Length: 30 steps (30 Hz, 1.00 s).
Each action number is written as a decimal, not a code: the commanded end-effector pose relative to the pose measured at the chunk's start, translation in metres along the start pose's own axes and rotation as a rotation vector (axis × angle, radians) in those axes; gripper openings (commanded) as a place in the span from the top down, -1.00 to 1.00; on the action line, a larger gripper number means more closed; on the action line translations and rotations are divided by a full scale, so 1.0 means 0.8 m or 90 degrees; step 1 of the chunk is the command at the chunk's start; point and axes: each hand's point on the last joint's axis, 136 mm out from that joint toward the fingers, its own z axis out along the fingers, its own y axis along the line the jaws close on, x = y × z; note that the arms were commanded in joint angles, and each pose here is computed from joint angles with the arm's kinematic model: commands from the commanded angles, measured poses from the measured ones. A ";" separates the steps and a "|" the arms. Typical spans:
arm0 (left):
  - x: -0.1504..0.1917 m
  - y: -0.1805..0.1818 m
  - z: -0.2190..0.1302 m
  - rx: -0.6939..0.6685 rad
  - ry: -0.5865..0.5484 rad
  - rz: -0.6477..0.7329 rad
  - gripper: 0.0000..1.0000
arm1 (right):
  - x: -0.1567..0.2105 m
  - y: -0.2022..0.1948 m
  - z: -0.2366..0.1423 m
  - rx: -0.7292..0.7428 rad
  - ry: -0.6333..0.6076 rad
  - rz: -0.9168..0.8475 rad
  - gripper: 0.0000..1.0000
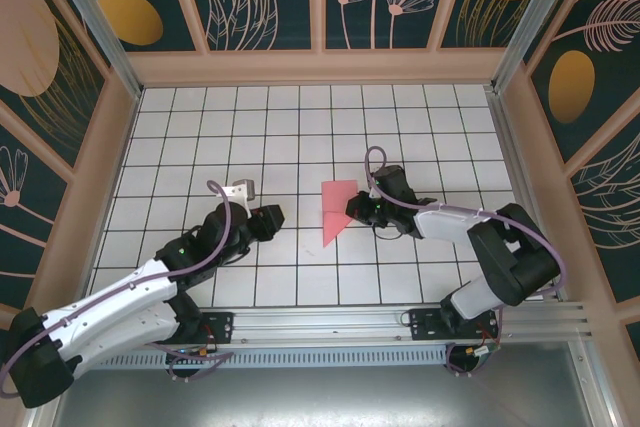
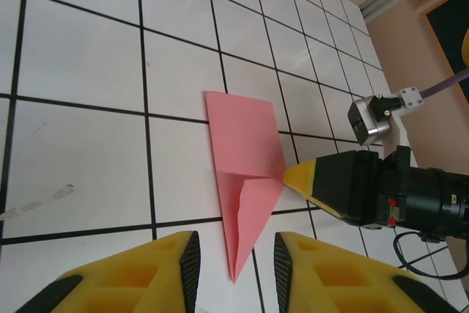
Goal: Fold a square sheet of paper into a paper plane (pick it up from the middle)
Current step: Third fold the triangle at the center of the table, then fourth fold the wing at the center of the table.
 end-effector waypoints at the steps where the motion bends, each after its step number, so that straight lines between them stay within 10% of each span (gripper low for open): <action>1: -0.015 -0.004 -0.007 -0.005 -0.025 0.026 0.30 | -0.004 0.010 -0.008 -0.020 -0.021 -0.003 1.00; 14: -0.003 -0.056 0.034 0.084 0.030 0.038 0.22 | -0.027 0.029 -0.031 -0.017 -0.055 -0.013 0.94; 30: 0.065 -0.066 0.192 0.009 0.217 0.075 0.49 | -0.031 -0.022 -0.027 -0.050 -0.031 0.101 0.46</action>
